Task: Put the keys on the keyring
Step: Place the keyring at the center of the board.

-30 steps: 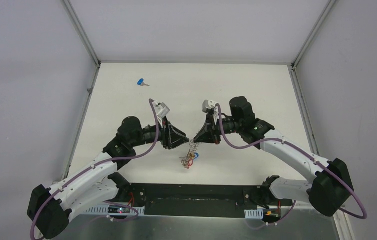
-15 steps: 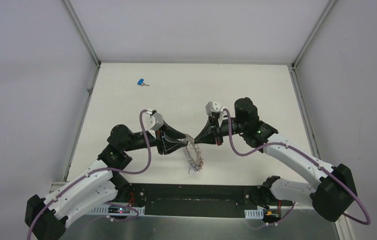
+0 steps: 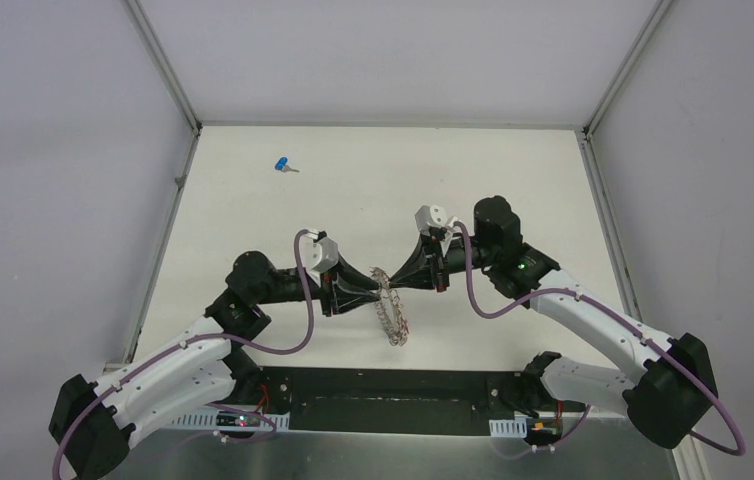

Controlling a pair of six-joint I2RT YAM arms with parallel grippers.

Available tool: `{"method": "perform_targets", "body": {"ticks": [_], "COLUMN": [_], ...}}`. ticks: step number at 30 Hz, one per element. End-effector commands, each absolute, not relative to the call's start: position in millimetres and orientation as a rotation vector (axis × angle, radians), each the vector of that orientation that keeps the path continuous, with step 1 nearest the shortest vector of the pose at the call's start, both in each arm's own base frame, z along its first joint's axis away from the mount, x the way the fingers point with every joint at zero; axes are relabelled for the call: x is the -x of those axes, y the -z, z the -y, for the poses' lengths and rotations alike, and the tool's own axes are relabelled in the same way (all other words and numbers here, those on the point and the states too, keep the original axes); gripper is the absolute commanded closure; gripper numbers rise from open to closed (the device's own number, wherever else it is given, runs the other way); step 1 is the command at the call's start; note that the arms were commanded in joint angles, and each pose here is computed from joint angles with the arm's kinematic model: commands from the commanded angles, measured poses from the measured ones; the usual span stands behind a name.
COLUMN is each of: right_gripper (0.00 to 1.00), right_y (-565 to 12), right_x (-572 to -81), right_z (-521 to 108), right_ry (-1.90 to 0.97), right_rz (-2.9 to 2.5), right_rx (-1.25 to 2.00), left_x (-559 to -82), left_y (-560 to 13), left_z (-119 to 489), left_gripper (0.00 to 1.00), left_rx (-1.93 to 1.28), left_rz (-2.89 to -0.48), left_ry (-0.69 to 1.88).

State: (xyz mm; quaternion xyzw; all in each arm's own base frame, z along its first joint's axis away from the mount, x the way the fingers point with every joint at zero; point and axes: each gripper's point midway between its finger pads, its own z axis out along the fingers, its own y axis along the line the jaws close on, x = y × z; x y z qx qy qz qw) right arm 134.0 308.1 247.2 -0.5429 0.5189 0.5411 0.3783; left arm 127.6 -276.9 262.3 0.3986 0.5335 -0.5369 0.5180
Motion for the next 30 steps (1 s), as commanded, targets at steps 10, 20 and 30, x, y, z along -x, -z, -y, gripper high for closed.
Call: {"method": "perform_targets", "body": {"ticks": [10, 20, 30], "right_gripper": [1.00, 1.00, 1.00], "right_y": [-268.7, -265.1, -256.8], "right_x": [-128.2, -130.9, -131.8], "right_z": [-308.5, -309.6, -309.2], "right_ry": [-1.377, -1.377, -1.386], "right_rz": [-1.192, -1.222, -1.265], "right_rx": [1.404, 1.389, 1.375], "left_x": [-132.9, -129.9, -128.5], "left_y": [-281.9, -303.8, -313.5], "left_z": [291.4, 286.1, 265.8], "left_gripper": [0.80, 0.82, 0.79], "left_rx": [-0.938, -0.898, -0.780], "left_rz": [-1.199, -1.144, -1.095], "left_ry": [1.237, 1.237, 1.204]}}
